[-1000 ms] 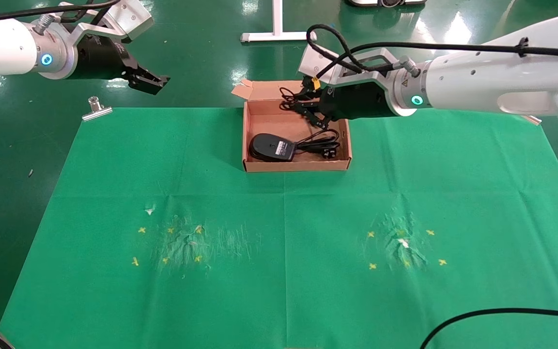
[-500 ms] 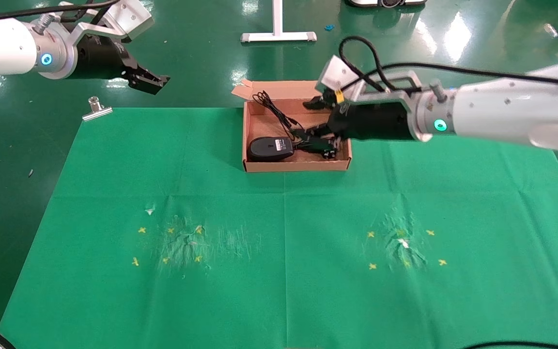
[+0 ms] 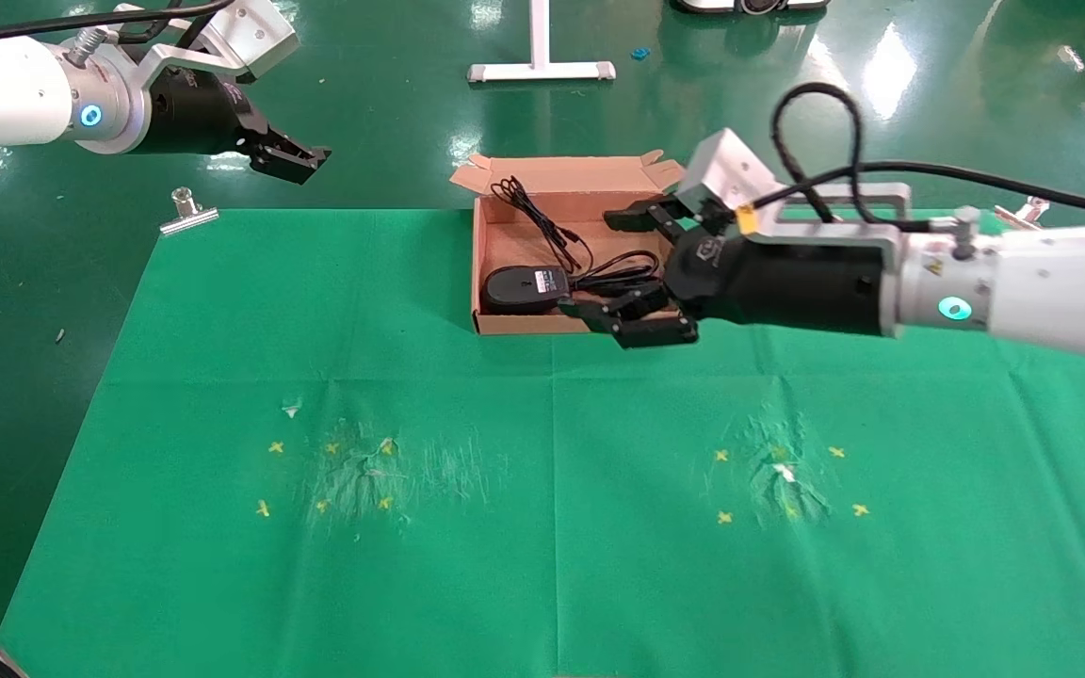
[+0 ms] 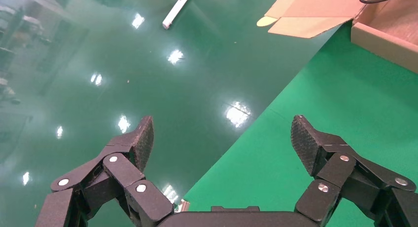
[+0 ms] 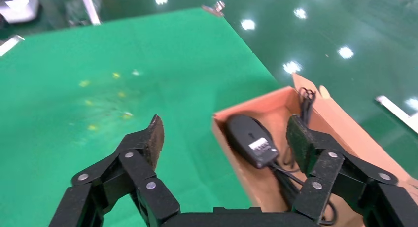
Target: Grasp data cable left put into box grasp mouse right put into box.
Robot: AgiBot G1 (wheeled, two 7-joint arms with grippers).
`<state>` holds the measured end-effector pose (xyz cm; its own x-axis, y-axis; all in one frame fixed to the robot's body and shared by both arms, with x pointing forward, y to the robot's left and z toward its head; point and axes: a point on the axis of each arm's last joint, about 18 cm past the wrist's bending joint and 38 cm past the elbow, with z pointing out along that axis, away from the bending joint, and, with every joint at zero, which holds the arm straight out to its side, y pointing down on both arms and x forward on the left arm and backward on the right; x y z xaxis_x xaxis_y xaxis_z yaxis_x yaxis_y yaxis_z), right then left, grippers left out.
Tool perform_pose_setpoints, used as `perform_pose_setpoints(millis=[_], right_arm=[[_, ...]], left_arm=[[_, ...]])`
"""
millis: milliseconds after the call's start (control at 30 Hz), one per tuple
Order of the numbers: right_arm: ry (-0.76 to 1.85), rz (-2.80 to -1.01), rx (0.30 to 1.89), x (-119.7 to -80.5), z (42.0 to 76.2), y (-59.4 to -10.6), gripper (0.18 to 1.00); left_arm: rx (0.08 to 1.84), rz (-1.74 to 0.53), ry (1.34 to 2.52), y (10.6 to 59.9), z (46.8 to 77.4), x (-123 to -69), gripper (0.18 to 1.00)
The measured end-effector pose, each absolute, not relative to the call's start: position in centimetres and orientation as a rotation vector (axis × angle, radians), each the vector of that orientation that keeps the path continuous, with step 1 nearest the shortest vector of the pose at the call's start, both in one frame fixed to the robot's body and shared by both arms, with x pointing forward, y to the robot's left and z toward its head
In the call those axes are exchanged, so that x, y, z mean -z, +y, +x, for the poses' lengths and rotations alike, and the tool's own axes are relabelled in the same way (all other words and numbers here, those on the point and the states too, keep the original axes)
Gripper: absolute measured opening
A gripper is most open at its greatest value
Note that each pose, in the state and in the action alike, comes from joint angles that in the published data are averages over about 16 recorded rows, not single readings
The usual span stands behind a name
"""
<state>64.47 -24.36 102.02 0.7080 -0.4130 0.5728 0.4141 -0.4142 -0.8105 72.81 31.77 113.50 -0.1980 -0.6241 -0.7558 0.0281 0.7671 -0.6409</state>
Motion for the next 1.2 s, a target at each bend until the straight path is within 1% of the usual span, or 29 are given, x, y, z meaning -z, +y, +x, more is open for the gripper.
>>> perform_pose_setpoints(millis=[167,367,567,867,1033,1200], right_arm=[[-0.019,-1.74,0.851,-101.3,62.4,-25.4,0.887],[-0.049,-1.698,0.787,-100.7,59.8,-26.7,0.956],[-0.086,-1.662,0.727,-100.1,56.9,-27.8,0.99],[-0.154,-1.621,0.639,-99.5,52.2,-29.2,1.001],[-0.192,-1.606,0.595,-99.4,49.8,-29.8,1.001],[-0.218,-1.599,0.566,-99.3,48.3,-30.1,1.001]], left_arm=[[0.631,-0.477,1.68,31.8,72.8,-113.5,1.001],[0.631,-0.477,1.68,31.8,72.8,-113.5,1.001],[0.631,-0.477,1.68,31.8,72.8,-113.5,1.001],[0.692,-0.479,1.718,31.4,72.7,-111.9,1.001],[0.781,-0.477,1.769,30.9,72.3,-109.8,1.001],[0.902,-0.466,1.828,30.2,71.5,-107.3,1.001]])
